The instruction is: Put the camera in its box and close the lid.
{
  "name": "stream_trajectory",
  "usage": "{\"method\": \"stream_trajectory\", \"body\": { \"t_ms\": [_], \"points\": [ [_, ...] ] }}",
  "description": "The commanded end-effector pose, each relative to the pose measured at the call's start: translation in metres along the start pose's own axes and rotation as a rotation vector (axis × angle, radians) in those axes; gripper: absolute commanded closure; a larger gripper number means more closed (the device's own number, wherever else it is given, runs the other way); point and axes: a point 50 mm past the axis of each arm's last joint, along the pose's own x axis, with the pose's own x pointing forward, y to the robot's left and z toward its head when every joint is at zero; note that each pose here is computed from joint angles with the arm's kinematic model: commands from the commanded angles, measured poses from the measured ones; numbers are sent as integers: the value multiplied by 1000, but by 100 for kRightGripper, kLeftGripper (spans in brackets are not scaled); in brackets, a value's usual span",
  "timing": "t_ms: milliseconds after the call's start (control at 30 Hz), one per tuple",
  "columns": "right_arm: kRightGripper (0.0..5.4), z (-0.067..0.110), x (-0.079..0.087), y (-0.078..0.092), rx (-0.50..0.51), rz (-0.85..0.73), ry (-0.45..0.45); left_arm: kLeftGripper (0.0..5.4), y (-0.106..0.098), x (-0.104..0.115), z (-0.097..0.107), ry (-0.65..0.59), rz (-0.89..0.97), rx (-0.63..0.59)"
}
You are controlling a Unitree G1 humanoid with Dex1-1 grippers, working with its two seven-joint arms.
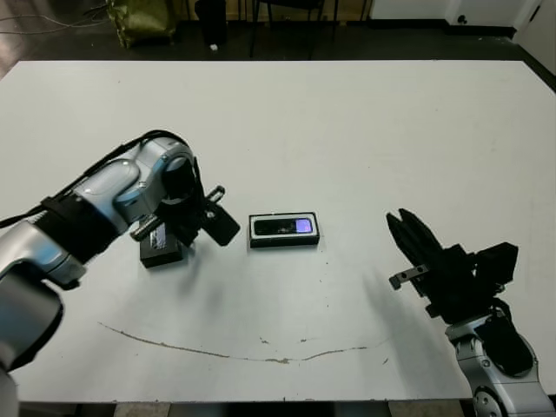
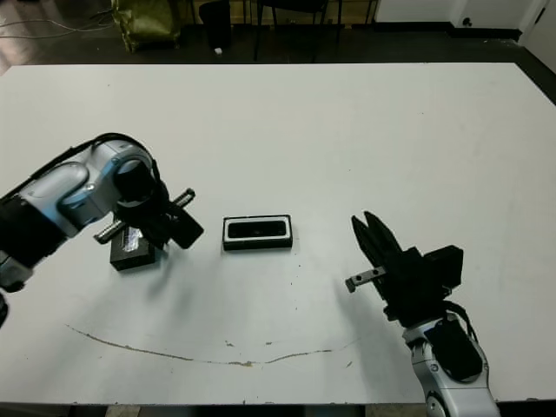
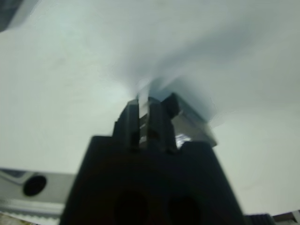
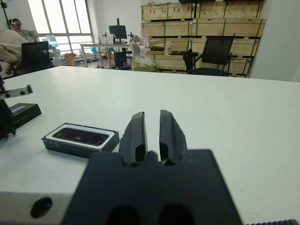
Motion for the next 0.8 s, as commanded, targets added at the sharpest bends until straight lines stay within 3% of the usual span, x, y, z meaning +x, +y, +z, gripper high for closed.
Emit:
{"method": "stream_trajectory", "body": {
  "t_ms": [33, 300, 500, 667, 800],
  "points": [
    [538, -6, -3, -3, 10, -9, 37, 540, -13, 14, -4, -28, -66, -35],
    [538, -8, -2, -3, 8, 0, 39, 540, -19, 16, -8, -51, -62, -81],
    [538, -9, -1, -2, 10, -4, 41, 540, -4, -20, -4, -186, 227, -149],
    [538, -10, 0, -1, 15, 10, 26, 540, 0, -46, -5, -446, 485, -314],
    [538, -11, -1, -1, 14, 5, 32, 540, -9, -56, -3, -683, 656, -457]
  ]
}}
